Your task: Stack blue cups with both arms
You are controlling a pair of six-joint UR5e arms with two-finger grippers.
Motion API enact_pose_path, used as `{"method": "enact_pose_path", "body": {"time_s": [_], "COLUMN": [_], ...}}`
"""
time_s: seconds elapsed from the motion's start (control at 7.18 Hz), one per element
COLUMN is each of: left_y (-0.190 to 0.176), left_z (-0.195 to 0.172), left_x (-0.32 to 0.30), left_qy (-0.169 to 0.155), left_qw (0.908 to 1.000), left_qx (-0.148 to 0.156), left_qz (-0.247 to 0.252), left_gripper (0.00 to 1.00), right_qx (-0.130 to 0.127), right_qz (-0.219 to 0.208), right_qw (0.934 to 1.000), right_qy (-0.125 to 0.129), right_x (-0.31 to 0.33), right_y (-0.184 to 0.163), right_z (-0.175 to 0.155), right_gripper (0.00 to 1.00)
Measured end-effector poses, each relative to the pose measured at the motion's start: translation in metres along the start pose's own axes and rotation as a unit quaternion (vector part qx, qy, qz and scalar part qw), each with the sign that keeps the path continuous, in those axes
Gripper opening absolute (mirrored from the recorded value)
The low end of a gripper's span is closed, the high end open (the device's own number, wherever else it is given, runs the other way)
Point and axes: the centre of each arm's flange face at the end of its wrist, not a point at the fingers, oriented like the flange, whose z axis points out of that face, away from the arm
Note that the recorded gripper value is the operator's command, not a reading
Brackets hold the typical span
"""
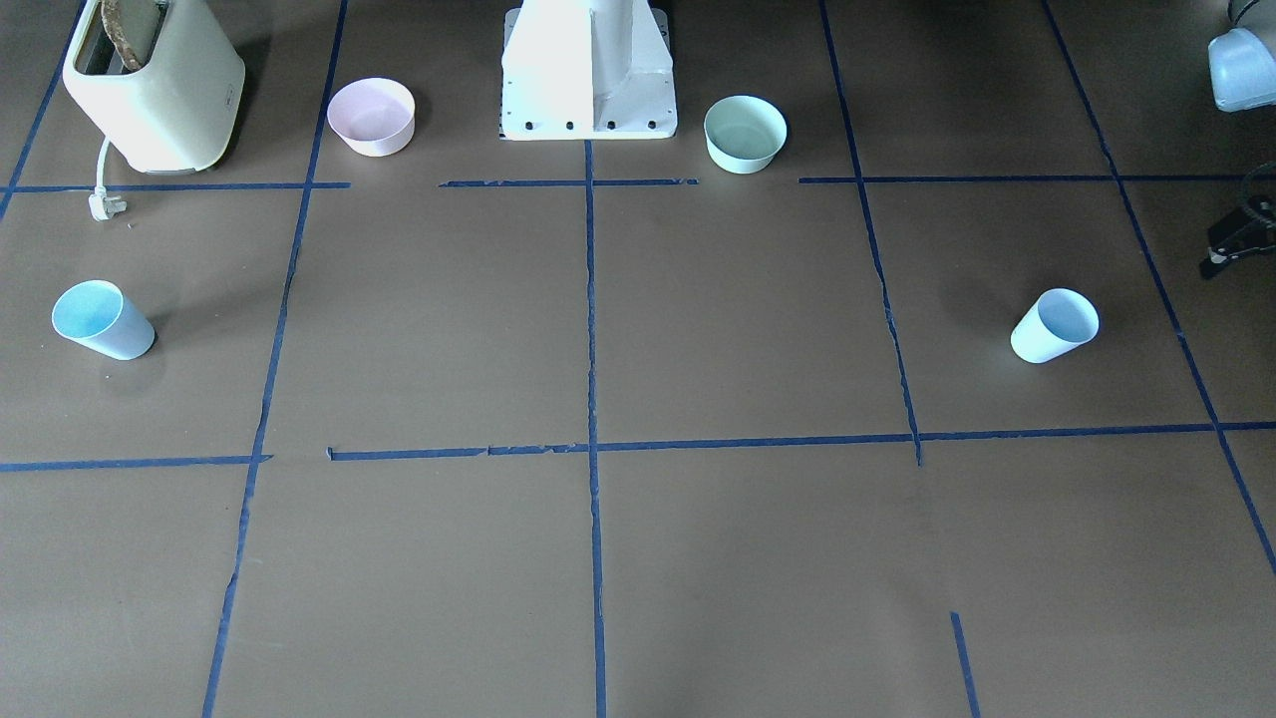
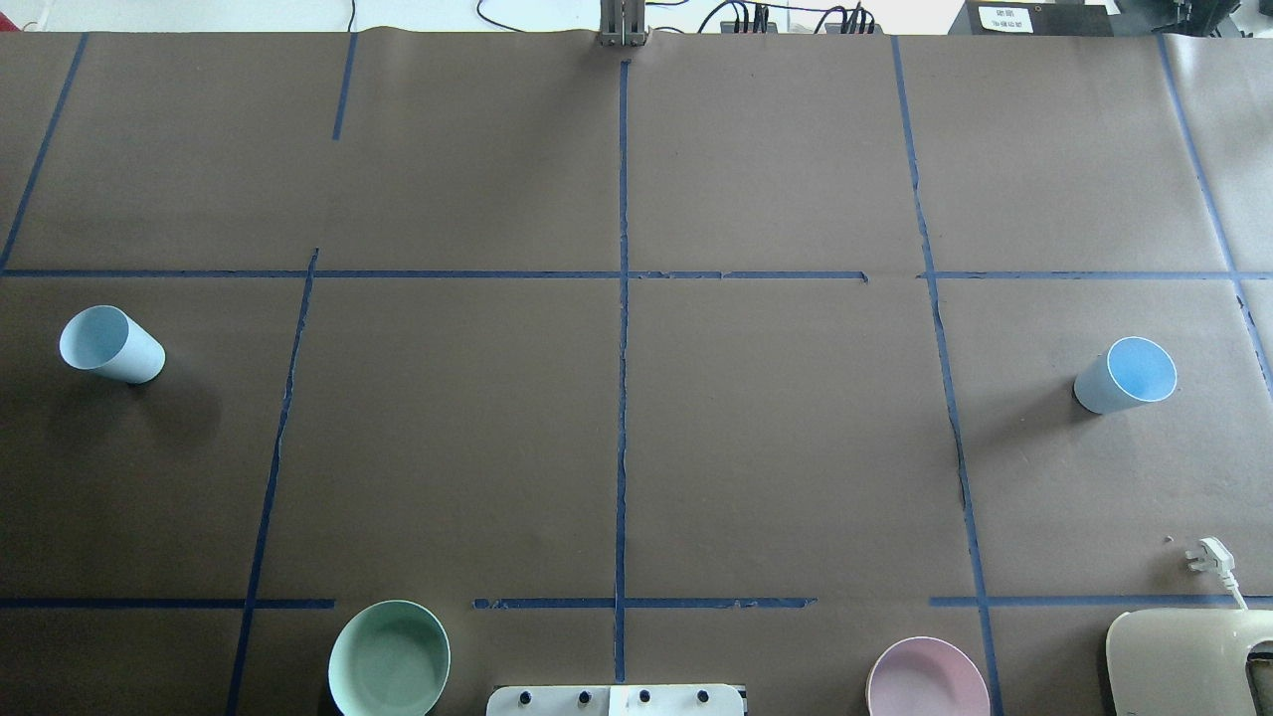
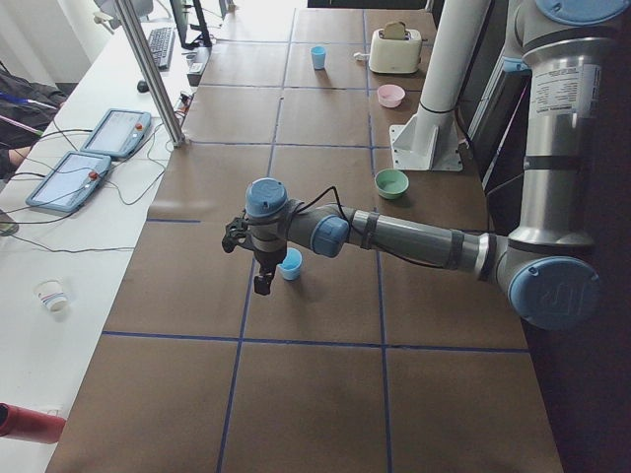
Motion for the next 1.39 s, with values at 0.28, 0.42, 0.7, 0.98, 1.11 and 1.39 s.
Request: {"method": "enact_pose_path", "body": {"time_s": [0.28,0.42,0.7,0.98,1.11,1.39], "left_y": [0.007,0.012,0.018,0.023,0.025,0.027], "left_z": [0.040,0.057,0.083,0.100,0.107,0.115], "left_x": [0.026,0.036,0.053,0.064,0.070,0.075], "left_qy": [0.003,0.011,0.008,0.001,0.001,0.002], "left_qw": [0.9990,0.9979,0.9964,0.9960,0.9962,0.9964], "left_qx": [0.006,0.012,0.015,0.008,0.001,-0.008], "left_qz": [-0.044,-0.062,-0.083,-0.089,-0.087,-0.085], "left_gripper": [1.00,1.00,1.00,0.52,0.30,0.09], "right_qx": [0.000,0.000,0.000,0.000,0.000,-0.001], "right_qz": [0.000,0.000,0.000,0.000,0.000,0.001], "right_qw": [1.0000,1.0000,1.0000,1.0000,1.0000,1.0000], "right_qy": [0.000,0.000,0.000,0.000,0.000,0.000], "right_x": [0.000,0.000,0.000,0.000,0.000,0.001], "right_y": [0.000,0.000,0.000,0.000,0.000,0.001], "right_z": [0.000,0.000,0.000,0.000,0.000,0.001], "right_gripper": [1.00,1.00,1.00,1.00,1.00,1.00]}}
